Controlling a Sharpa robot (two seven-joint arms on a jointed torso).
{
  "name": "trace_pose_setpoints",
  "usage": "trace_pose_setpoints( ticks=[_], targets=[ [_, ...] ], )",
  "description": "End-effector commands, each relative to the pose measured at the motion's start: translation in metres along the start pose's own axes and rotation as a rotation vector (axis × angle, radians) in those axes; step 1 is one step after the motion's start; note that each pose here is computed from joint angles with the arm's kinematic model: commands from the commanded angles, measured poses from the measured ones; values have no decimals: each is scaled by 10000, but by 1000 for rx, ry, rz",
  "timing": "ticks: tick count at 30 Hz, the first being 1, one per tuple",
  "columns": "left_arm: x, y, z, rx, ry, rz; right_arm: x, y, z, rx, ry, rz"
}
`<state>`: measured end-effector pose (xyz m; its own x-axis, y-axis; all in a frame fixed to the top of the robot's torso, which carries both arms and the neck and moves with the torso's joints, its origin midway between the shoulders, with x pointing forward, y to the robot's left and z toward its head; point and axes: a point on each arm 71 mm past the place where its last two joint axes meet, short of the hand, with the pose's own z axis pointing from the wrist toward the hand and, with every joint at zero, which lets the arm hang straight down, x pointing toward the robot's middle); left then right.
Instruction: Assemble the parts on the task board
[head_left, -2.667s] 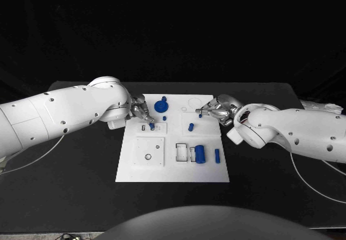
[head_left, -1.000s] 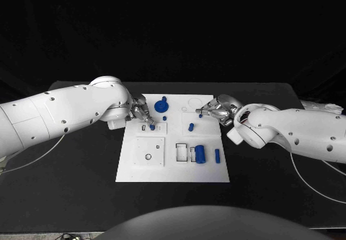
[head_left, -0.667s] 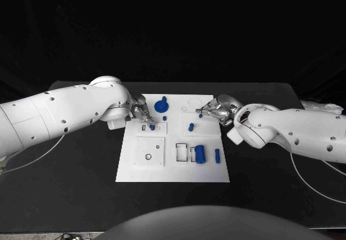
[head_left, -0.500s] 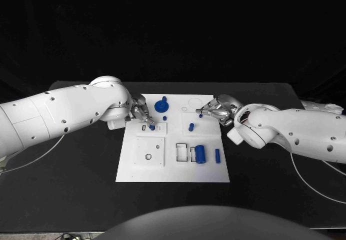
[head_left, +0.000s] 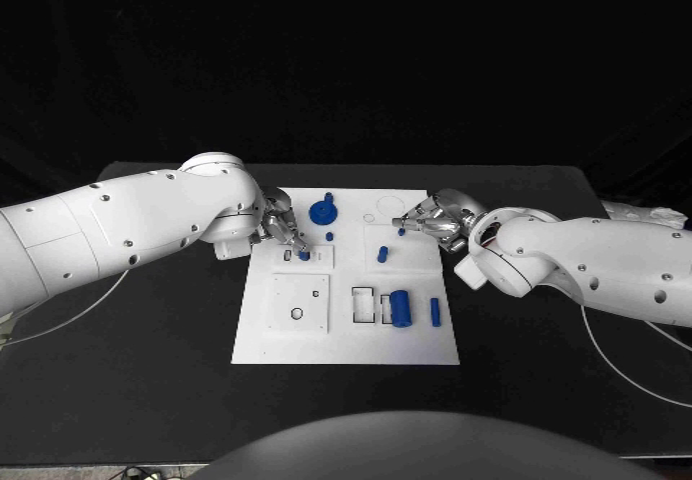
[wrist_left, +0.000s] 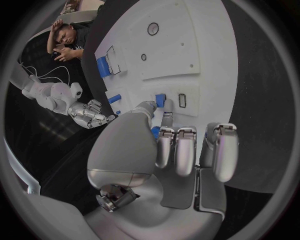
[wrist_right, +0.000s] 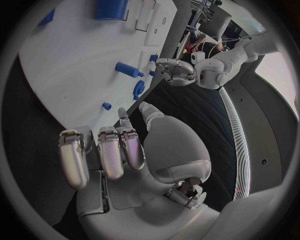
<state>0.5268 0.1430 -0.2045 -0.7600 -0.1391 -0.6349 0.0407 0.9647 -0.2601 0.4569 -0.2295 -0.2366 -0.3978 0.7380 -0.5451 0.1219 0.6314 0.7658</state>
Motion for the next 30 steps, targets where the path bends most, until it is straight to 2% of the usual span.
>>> trace_pose_setpoints(
  ticks=[1, 17, 24, 30],
  targets=[
    [13, -21, 0, 0, 9, 13, 9, 5, -3, -10, 7, -8],
    [-10, -25, 3, 0, -20, 5, 10, 6, -3, -11, 7, -8],
    [-37, -30, -11, 23, -71, -19, 10, 4, -4, -11, 7, -8],
    [-68, -6, -71, 76, -150, -60, 9, -2, -6, -10, 7, -7]
  ],
)
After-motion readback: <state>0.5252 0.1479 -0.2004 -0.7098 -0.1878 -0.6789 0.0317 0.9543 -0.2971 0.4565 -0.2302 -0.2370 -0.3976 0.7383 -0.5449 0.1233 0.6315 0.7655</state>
